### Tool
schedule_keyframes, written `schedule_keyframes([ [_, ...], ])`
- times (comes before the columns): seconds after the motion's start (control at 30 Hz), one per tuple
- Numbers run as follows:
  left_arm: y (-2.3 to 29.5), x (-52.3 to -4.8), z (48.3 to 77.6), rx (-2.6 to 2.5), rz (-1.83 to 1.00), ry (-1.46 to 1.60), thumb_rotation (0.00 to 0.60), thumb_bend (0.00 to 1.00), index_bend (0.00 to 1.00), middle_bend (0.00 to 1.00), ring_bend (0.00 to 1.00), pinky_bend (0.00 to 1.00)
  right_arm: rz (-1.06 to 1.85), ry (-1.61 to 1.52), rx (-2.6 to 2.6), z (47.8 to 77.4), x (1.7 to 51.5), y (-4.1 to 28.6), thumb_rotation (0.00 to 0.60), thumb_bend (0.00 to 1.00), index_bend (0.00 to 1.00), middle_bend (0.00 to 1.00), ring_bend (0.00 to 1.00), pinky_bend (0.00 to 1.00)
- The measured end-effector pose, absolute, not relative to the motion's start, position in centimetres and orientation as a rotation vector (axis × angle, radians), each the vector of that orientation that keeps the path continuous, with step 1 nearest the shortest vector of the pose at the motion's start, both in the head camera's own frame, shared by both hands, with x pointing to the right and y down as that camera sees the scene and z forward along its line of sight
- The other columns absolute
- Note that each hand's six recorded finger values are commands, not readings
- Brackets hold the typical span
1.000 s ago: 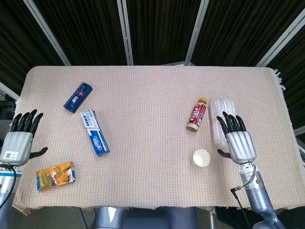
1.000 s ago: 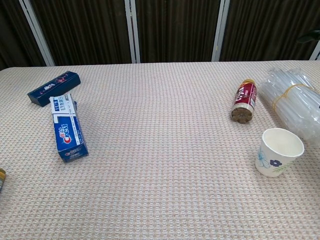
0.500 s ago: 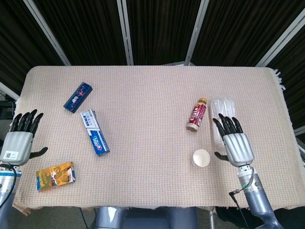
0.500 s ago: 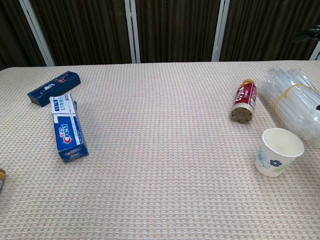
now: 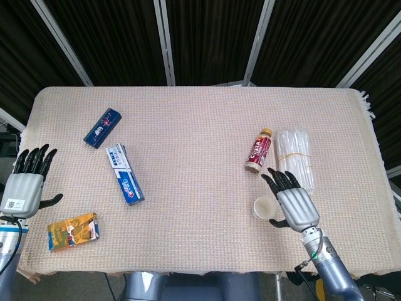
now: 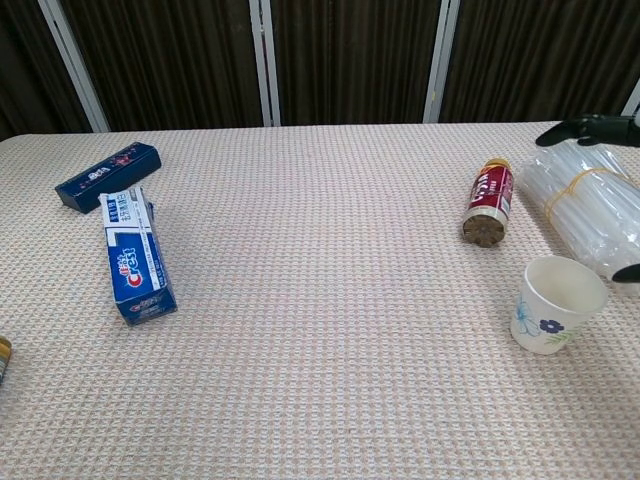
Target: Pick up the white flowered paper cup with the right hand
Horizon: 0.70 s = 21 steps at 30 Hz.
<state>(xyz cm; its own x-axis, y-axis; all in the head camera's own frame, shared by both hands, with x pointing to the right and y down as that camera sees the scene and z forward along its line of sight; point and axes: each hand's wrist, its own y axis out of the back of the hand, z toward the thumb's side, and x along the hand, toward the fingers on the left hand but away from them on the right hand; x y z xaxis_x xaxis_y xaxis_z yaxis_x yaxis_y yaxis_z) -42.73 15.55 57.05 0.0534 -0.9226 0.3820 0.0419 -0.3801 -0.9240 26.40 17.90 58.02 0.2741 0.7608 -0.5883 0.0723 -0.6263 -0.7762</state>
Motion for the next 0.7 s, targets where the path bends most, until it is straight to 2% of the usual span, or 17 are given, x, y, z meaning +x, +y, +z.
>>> schedule_keyframes([
  [0.2, 15.6, -42.7, 57.1, -1.493, -1.457, 0.928, 0.600, 0.01, 0.00, 0.00, 0.00, 0.00, 1.402, -0.688, -1.945, 59.5, 25.2, 19.0, 0.600, 0.09, 0.15, 0.00, 0.00, 0.00],
  [0.7, 15.5, -42.7, 57.1, -1.494, -1.457, 0.926, 0.600, 0.01, 0.00, 0.00, 0.00, 0.00, 1.521, -0.603, -1.929, 64.1, 24.7, 20.0, 0.600, 0.11, 0.19, 0.00, 0.00, 0.00],
])
